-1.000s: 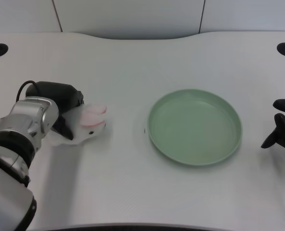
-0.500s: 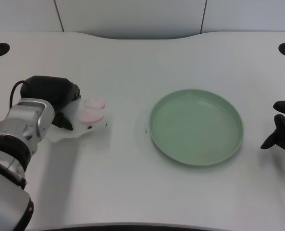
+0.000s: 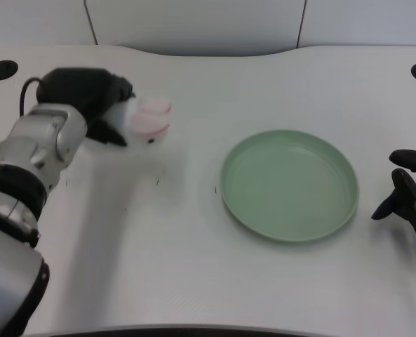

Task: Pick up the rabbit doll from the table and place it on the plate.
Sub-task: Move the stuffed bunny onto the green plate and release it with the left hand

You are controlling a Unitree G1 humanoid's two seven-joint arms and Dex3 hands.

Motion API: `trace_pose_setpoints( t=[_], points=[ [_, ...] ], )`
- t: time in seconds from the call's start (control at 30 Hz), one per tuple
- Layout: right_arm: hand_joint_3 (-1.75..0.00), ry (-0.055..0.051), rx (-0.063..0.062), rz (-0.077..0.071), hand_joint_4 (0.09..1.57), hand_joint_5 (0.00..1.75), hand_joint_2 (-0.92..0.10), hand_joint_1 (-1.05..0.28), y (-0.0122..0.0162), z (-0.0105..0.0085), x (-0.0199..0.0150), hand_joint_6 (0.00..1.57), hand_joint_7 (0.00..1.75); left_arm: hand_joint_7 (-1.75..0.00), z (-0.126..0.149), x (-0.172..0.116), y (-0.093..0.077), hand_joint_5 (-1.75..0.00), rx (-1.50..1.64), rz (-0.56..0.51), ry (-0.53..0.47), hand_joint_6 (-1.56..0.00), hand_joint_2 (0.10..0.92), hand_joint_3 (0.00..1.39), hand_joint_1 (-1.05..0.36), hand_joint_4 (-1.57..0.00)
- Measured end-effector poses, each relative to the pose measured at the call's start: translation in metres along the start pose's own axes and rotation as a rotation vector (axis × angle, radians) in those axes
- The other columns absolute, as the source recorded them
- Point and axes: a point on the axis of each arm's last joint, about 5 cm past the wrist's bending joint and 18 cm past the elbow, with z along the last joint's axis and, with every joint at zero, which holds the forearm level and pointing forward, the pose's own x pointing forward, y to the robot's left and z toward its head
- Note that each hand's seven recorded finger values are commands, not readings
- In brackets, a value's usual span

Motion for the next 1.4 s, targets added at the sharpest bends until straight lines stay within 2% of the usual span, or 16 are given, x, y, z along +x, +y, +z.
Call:
trace_pose_setpoints(
  t=[0.1, 0.17, 0.2, 0.23, 0.3, 0.33, 0.37, 0.47, 0.6, 0.73, 1.03, 1.07, 1.1, 1.13, 1.23, 1.4],
  points=[
    [-0.27, -0.005, 0.002, 0.009, 0.86, 1.46, -0.92, -0.48, 0.0020, -0.0003, 0.0012, 0.73, 1.21, -0.76, 0.007, 0.005, 0.014, -1.13, 0.007, 0.042, -0.038, -0.84, 0.889, 0.01, -0.24, -0.69],
    [-0.27, -0.005, 0.000, 0.000, 0.86, 1.45, -0.92, -0.48, 0.0004, 0.0002, 0.0006, 0.73, 1.20, -1.01, 0.016, 0.008, 0.012, -1.15, 0.006, 0.026, -0.067, -0.77, 0.910, 0.02, -0.20, -0.72],
    [-0.27, -0.004, -0.003, -0.003, 0.86, 1.44, -0.92, -0.49, 0.0003, 0.0003, 0.0006, 0.74, 1.19, -1.36, 0.026, 0.011, 0.011, -1.33, 0.005, 0.017, -0.099, -0.68, 0.913, 0.06, -0.21, -0.70],
    [-0.28, -0.002, -0.007, -0.004, 0.86, 1.44, -0.92, -0.49, 0.0010, 0.0004, 0.0012, 0.74, 1.19, -1.50, 0.038, 0.013, 0.009, -1.41, 0.003, 0.014, -0.135, -0.63, 0.914, 0.07, -0.21, -0.69],
    [-0.27, 0.000, -0.009, 0.011, 0.87, 1.44, -0.92, -0.48, 0.0056, 0.0002, 0.0040, 0.75, 1.17, -1.43, 0.059, 0.017, 0.008, -1.40, -0.003, 0.011, -0.209, -0.60, 0.911, 0.07, -0.24, -0.66],
    [-0.27, 0.001, -0.009, 0.013, 0.87, 1.43, -0.92, -0.48, 0.0064, 0.0002, 0.0046, 0.75, 1.16, -1.47, 0.066, 0.018, 0.008, -1.50, -0.004, 0.012, -0.234, -0.56, 0.908, 0.07, -0.25, -0.64],
    [-0.27, 0.001, -0.010, 0.010, 0.88, 1.43, -0.92, -0.48, 0.0065, 0.0001, 0.0046, 0.76, 1.16, -1.60, 0.075, 0.020, 0.009, -1.62, -0.005, 0.014, -0.258, -0.53, 0.901, 0.07, -0.24, -0.65],
    [-0.27, 0.003, -0.014, 0.008, 0.89, 1.43, -0.92, -0.48, 0.0066, 0.0001, 0.0046, 0.77, 1.15, -1.60, 0.092, 0.022, 0.010, -1.66, -0.004, 0.018, -0.293, -0.56, 0.866, 0.05, -0.24, -0.65],
    [-0.28, -0.001, -0.011, 0.015, 0.86, 1.43, -0.92, -0.48, 0.0063, 0.0001, 0.0043, 0.73, 1.19, -1.73, 0.105, 0.022, 0.007, -1.74, -0.005, 0.009, -0.337, -0.75, 0.879, 0.08, -0.27, -0.90],
    [-0.28, -0.004, 0.007, 0.034, 0.85, 1.43, -0.92, -0.48, 0.0090, -0.0020, 0.0045, 0.71, 1.19, -1.75, 0.122, 0.021, 0.001, -1.75, -0.024, -0.007, -0.403, -0.77, 0.863, 0.08, -0.31, -0.91],
    [-0.28, -0.012, 0.004, 0.032, 0.85, 1.43, -0.92, -0.47, 0.0087, -0.0018, 0.0040, 0.70, 1.19, -1.75, 0.142, 0.016, -0.015, -1.75, -0.068, -0.078, -0.457, -0.82, 0.857, 0.14, -0.35, -0.96],
    [-0.28, -0.013, 0.005, 0.033, 0.85, 1.43, -0.92, -0.47, 0.0088, -0.0017, 0.0040, 0.70, 1.19, -1.75, 0.142, 0.015, -0.018, -1.75, -0.076, -0.086, -0.460, -0.79, 0.751, 0.37, -0.35, -0.91],
    [-0.28, -0.015, 0.007, 0.032, 0.85, 1.43, -0.92, -0.47, 0.0089, -0.0017, 0.0041, 0.70, 1.19, -1.75, 0.142, 0.014, -0.020, -1.75, -0.081, -0.093, -0.463, -0.79, 0.550, 0.76, -0.35, -0.88],
    [-0.28, -0.018, 0.011, 0.030, 0.85, 1.43, -0.92, -0.47, 0.0090, -0.0017, 0.0041, 0.70, 1.19, -1.75, 0.142, 0.013, -0.023, -1.75, -0.083, -0.099, -0.465, -0.78, 0.474, 0.91, -0.35, -0.88],
    [-0.27, -0.022, 0.012, 0.029, 0.85, 1.44, -0.92, -0.47, 0.0089, -0.0013, 0.0042, 0.70, 1.19, -1.75, 0.140, 0.012, -0.026, -1.73, -0.084, -0.111, -0.461, -0.72, 0.417, 1.06, -0.36, -0.80],
    [-0.28, -0.028, 0.011, 0.032, 0.85, 1.43, -0.92, -0.45, 0.0093, -0.0003, 0.0048, 0.71, 1.19, -1.75, 0.138, 0.011, -0.028, -1.74, -0.097, -0.156, -0.456, -0.70, 0.424, 1.10, -0.39, -0.81]
  ],
)
